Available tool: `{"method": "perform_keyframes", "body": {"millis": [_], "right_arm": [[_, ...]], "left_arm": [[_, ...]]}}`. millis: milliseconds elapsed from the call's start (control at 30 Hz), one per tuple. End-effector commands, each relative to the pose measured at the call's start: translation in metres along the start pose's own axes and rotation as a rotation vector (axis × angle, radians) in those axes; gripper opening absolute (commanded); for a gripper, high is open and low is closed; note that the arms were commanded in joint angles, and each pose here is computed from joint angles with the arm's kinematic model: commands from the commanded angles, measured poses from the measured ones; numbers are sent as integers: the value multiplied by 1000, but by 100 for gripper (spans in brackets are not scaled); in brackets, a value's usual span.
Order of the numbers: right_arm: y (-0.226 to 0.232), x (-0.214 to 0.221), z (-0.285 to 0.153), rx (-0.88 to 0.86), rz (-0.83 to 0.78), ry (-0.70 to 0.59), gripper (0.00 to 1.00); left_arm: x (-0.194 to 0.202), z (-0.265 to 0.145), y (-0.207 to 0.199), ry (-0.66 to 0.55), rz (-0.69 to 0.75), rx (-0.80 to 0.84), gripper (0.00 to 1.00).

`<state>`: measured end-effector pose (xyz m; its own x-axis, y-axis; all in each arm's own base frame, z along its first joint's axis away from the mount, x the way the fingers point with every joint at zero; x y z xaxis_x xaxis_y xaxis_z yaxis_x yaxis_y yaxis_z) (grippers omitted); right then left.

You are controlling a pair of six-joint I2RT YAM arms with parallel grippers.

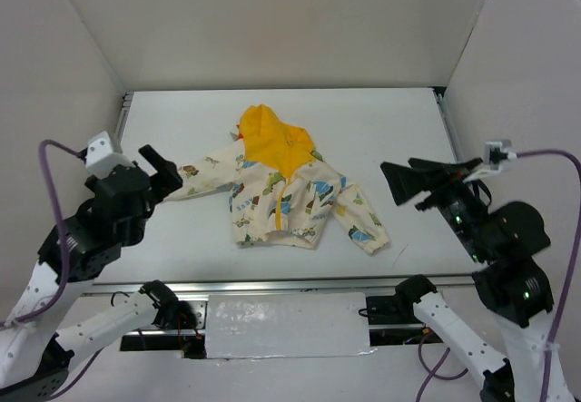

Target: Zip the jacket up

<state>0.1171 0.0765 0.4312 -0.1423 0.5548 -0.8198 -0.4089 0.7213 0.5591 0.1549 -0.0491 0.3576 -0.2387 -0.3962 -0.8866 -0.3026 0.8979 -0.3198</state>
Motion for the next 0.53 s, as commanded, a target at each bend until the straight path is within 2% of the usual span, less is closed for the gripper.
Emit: {"method": "perform_keyframes", "body": {"millis": [0, 133, 233, 500], "right_arm": [[-17, 26, -26, 72, 21, 90, 100], [-23, 19, -69, 157, -10, 75, 100], [-29, 18, -83, 201, -32, 64, 100], [-41, 24, -86, 257, -36, 37, 100]], "left_arm": [[-16, -18, 43, -112, 70, -132, 99], [-15, -35, 64, -137, 51, -92, 99], [-8, -41, 75, -125, 60, -71, 99], [6, -38, 78, -78, 89, -70, 99]]}}
Point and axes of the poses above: each gripper's point midway between its finger pads, its own z axis out along the fingers, its own y axis along the line the jaws close on, x = y × z, the point moved 7 cm from there along -z, back along the fingers, and after that the axes turned 4 degrees about z, right-handed, at the moved point
